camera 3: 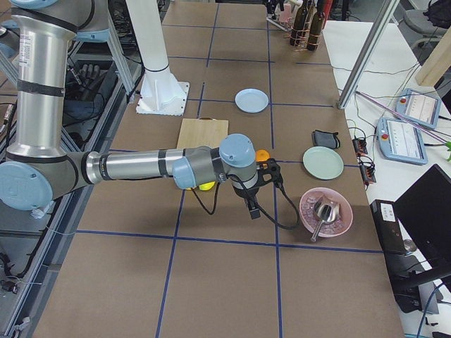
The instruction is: Pick orange to plate
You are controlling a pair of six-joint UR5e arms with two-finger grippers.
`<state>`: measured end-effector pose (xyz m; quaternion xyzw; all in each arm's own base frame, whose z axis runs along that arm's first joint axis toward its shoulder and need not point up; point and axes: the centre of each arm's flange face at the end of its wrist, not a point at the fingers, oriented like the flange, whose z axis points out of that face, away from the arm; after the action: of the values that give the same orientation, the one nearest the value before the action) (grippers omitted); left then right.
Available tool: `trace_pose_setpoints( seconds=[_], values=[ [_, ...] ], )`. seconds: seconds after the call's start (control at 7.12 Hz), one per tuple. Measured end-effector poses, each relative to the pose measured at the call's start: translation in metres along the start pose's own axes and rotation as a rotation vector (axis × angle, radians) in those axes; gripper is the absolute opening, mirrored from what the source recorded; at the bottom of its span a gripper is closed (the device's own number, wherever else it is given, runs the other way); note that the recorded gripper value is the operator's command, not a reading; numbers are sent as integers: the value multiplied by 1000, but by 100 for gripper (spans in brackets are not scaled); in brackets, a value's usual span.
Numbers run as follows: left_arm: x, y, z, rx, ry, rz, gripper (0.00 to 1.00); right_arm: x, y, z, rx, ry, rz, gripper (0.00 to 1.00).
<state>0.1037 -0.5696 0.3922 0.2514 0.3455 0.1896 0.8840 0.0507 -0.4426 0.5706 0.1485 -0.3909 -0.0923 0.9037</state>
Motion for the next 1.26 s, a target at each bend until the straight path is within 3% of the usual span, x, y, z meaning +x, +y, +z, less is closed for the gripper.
trace_pose_setpoints(
  seconds=[0.28,0.56,0.7,0.98,1.26],
  values=[
    [-121,127,-12,-94,81,-229,100,-1,-2,-1,2,-2,-4,100],
    [-163,228,-12,-145,90,-333,100,-6,-7,-3,14,-7,-24,100],
    [-168,257,-8,-175,94,-354,100,-11,-15,-6,28,-10,-40,100],
    [-171,282,-3,-235,92,-402,100,-29,-35,-3,36,-18,-46,100],
    [-177,288,-3,-271,22,-401,100,-90,-77,29,11,-11,-9,100]
  ],
)
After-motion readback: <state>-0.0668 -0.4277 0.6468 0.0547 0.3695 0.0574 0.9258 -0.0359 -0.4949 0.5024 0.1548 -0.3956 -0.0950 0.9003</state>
